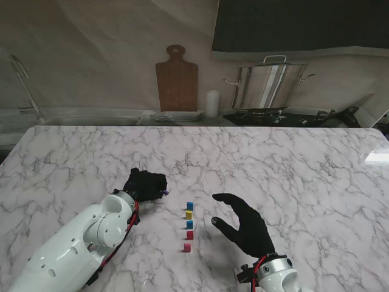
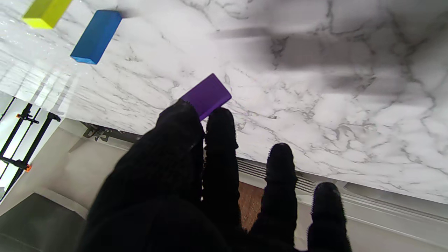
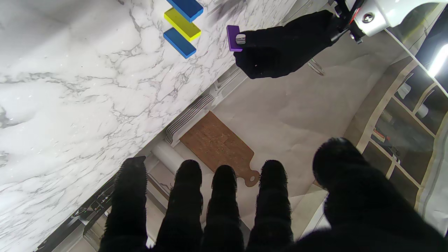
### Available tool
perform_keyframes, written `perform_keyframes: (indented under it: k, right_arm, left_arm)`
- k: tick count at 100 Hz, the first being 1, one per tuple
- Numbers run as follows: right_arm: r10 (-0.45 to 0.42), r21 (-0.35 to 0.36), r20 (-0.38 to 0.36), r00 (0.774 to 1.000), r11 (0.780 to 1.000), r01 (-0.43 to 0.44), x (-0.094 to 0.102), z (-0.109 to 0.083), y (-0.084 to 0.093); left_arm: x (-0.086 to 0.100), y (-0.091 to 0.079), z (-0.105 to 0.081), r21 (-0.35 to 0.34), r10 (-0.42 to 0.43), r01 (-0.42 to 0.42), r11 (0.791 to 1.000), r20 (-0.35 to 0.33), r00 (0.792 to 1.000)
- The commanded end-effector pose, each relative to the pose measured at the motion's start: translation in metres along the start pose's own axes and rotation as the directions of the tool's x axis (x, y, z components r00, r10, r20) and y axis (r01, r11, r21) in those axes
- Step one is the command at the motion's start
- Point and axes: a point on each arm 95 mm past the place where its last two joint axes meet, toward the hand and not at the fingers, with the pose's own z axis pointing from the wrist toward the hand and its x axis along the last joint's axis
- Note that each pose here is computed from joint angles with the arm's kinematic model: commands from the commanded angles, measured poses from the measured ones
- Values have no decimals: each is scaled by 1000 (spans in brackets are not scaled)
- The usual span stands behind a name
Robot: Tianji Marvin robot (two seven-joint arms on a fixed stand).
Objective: Arrange dominoes in a row
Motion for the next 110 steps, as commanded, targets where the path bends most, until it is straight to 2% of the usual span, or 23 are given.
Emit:
perform_keyframes:
  k: [1,40,65,89,110]
  right_arm:
    - [6,2,1,1000,1000,-6,1,-2,-1]
    - [5,3,1,1000,1000,-5,1,-2,-1]
    - [4,4,1,1000,1000,-4,1,-2,-1]
    - [4,5,2,1000,1000,-4,0,-2,-1]
    - [5,3,3,1000,1000,-5,0,-2,-1]
  left_arm:
    - [7,1,-1,-1,-13,13,1000,-13,1000]
    - [13,4,-1,31,-105,105,994,-12,994]
    - [20,9,1,18,-165,165,986,-12,986]
    - [28,13,11,30,-170,169,985,3,986]
    - [34,21,24,14,-216,216,976,20,976]
